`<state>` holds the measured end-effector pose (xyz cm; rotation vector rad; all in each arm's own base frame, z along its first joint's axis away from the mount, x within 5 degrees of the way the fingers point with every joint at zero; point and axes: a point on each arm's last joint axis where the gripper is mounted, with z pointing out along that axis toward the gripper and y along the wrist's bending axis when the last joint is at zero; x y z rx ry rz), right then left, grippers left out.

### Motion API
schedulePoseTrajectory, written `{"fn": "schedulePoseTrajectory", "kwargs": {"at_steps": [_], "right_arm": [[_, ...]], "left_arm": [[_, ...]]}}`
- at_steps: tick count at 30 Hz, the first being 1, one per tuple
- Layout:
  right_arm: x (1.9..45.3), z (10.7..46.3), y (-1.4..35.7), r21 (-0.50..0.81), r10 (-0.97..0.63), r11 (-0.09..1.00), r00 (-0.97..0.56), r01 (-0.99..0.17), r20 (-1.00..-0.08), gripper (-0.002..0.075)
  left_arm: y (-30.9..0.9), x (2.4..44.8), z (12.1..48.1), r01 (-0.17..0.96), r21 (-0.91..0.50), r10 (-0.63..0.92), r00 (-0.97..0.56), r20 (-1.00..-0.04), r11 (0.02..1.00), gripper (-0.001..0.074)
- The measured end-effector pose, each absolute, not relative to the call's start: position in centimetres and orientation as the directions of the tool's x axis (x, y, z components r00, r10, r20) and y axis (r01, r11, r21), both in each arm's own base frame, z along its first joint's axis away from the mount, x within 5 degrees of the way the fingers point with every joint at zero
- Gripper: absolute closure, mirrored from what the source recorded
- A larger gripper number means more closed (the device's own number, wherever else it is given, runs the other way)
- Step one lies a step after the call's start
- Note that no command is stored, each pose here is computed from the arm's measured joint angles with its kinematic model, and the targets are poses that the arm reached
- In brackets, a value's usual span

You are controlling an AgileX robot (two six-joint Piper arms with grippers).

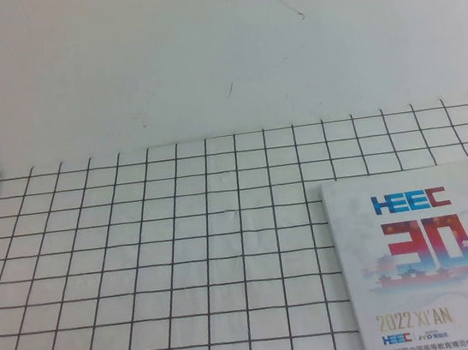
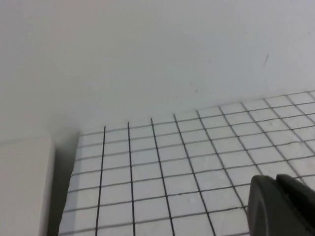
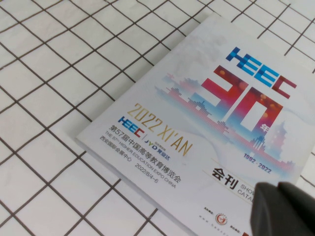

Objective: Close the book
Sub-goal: 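Close the open booklet and leave it lying on the table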

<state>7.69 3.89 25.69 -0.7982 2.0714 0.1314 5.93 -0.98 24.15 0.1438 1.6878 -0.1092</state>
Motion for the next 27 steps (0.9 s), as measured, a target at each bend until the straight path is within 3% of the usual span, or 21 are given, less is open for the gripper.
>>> {"fn": "schedulePoseTrajectory", "kwargs": {"at_steps": [8,27], "right_arm": [[7.7,25.7,3.9,-0.197,-0.491,0.787,-0.4,-0.584,-0.774,0.0729],[7.7,25.7,3.9,-0.197,-0.491,0.787,-0.4,-0.584,-0.774,0.0729]], "left_arm": [[-0.4,5.5,18.0,0.056,-0.028,-0.016,-0.21,-0.978,0.998,0.0738],[-0.4,5.3,17.6,0.052,-0.048,-0.032,-0.271,-0.962,0.997,0.0738]]}}
